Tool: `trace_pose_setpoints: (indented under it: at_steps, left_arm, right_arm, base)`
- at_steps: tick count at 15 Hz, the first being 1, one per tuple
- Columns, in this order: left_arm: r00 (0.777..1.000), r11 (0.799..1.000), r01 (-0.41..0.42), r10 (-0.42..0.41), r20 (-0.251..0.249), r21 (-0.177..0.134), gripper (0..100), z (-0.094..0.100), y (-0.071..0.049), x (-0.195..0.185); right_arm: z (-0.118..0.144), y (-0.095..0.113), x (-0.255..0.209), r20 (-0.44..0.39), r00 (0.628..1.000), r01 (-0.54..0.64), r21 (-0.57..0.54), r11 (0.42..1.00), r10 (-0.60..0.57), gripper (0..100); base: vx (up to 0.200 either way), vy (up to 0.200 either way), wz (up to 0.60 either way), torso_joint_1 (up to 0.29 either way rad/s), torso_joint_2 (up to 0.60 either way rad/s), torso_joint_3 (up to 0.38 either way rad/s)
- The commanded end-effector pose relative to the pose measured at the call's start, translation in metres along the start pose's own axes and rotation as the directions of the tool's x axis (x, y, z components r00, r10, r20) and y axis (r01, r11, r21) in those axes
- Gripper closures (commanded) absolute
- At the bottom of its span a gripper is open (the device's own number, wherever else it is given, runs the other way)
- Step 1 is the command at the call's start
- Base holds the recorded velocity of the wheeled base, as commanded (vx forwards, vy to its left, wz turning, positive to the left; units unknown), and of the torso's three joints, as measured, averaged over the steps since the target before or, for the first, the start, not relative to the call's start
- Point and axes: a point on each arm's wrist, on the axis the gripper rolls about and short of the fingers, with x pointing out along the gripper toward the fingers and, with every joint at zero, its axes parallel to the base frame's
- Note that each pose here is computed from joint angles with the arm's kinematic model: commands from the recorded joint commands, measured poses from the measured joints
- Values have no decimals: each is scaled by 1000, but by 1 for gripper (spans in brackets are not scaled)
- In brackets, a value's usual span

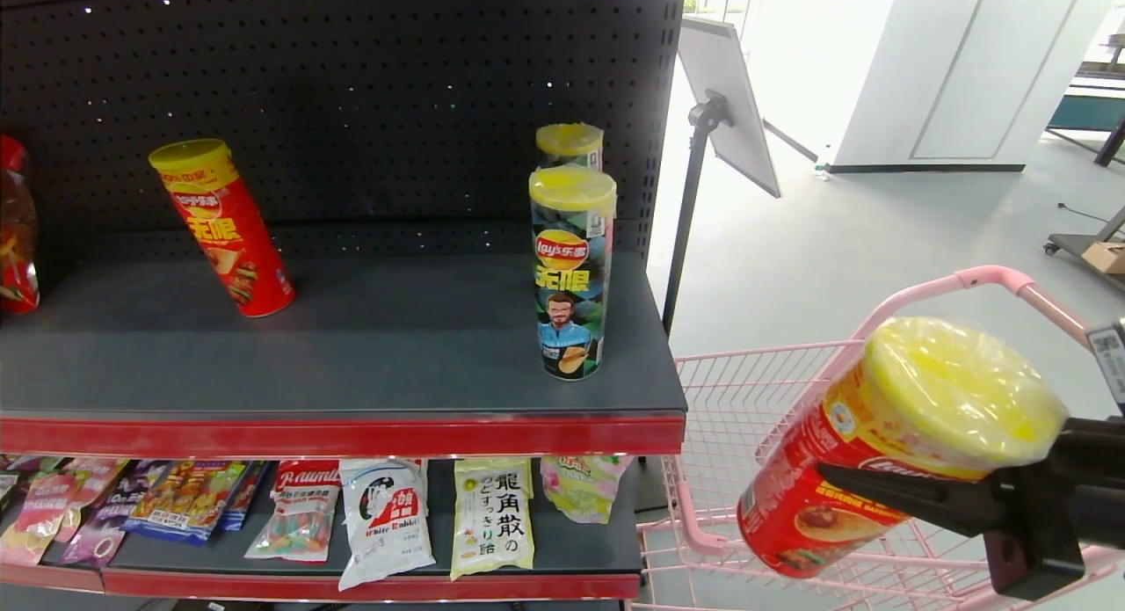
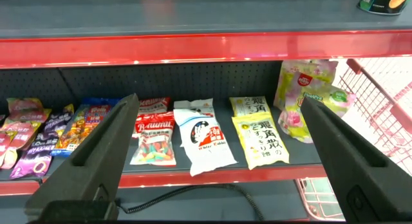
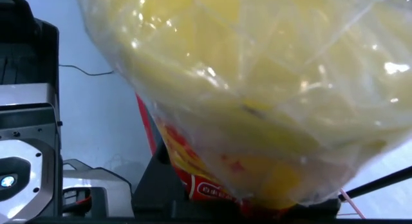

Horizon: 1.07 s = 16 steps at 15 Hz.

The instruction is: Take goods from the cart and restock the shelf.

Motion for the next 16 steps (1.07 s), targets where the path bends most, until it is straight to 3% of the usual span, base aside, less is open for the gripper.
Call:
trace_pose_setpoints:
  at_steps: [1, 8, 16]
  left_arm:
    - [1000, 1000, 0, 0, -1, 0, 0, 0, 0, 0]
    - [1000, 1000, 0, 0, -1, 0, 0, 0, 0, 0]
    - [1000, 1000, 0, 0, -1, 1, 0, 0, 0, 0]
  right_arm:
    - [3, 1, 0, 10, 1000, -8, -5, 1000, 8, 100]
    - [10, 2, -1, 33, 999, -6, 7, 1000, 6, 100]
    - [12, 3, -4, 32, 999, 16, 0, 1000, -16, 100]
  base:
    - [0, 0, 0, 0, 0, 0]
    - [0, 0, 0, 0, 0, 0]
    - [0, 200, 0, 2, -1, 2]
